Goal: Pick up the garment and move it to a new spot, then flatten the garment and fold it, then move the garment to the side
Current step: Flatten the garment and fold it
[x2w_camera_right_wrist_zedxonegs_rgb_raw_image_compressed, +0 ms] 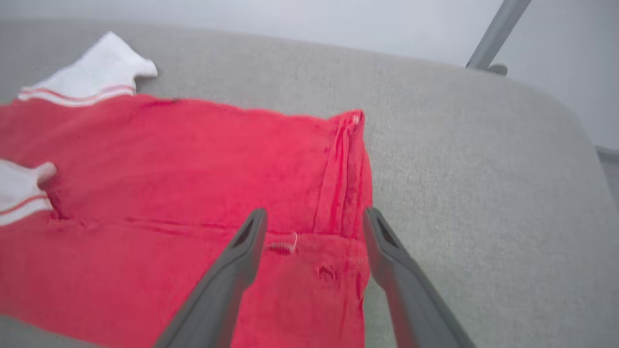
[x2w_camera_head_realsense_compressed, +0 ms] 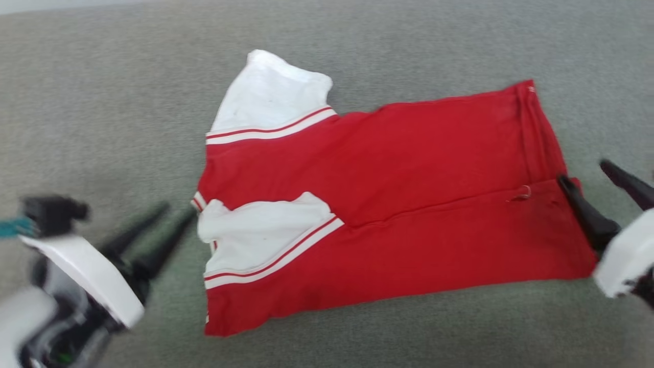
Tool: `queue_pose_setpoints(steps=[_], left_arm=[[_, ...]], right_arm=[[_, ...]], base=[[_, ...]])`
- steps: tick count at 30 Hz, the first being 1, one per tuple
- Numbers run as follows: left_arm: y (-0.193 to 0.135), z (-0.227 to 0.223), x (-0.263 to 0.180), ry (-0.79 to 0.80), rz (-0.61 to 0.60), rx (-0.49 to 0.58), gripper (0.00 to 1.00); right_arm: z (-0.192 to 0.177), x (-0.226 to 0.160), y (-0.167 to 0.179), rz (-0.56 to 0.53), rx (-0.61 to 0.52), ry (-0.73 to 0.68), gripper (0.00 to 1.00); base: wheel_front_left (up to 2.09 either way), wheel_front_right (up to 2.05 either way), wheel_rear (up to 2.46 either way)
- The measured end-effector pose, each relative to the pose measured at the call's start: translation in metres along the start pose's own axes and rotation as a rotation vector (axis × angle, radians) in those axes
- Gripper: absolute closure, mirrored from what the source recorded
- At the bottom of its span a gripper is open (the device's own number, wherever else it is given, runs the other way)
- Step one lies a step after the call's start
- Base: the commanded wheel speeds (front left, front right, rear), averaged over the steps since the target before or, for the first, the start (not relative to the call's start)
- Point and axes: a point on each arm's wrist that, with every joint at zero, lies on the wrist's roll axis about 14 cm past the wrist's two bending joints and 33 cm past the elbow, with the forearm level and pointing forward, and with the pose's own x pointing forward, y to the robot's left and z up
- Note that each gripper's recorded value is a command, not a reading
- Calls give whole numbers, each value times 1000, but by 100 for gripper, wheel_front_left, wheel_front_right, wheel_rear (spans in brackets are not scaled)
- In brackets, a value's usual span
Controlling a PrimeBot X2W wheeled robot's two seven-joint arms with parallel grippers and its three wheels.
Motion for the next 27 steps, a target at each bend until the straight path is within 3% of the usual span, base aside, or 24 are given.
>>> queue_pose_setpoints(steps=[7,10,13,21,27], left_arm=[[18,81,44,-185,17,129,0],[27,102,69,-182,36,221,0],[28,107,90,-144,33,229,0],[32,95,160,196,49,263,0],[44,60,180,491,79,255,0]], right_arm=[[24,7,4,-53,15,-276,0],[25,7,3,-82,42,-332,0],[22,8,2,-99,53,-341,0],[-1,13,-16,-169,82,-291,0],[-20,18,-23,-191,90,-230,0]], base=[[0,0,0],[0,0,0],[0,0,0],[0,0,0],[0,0,0]])
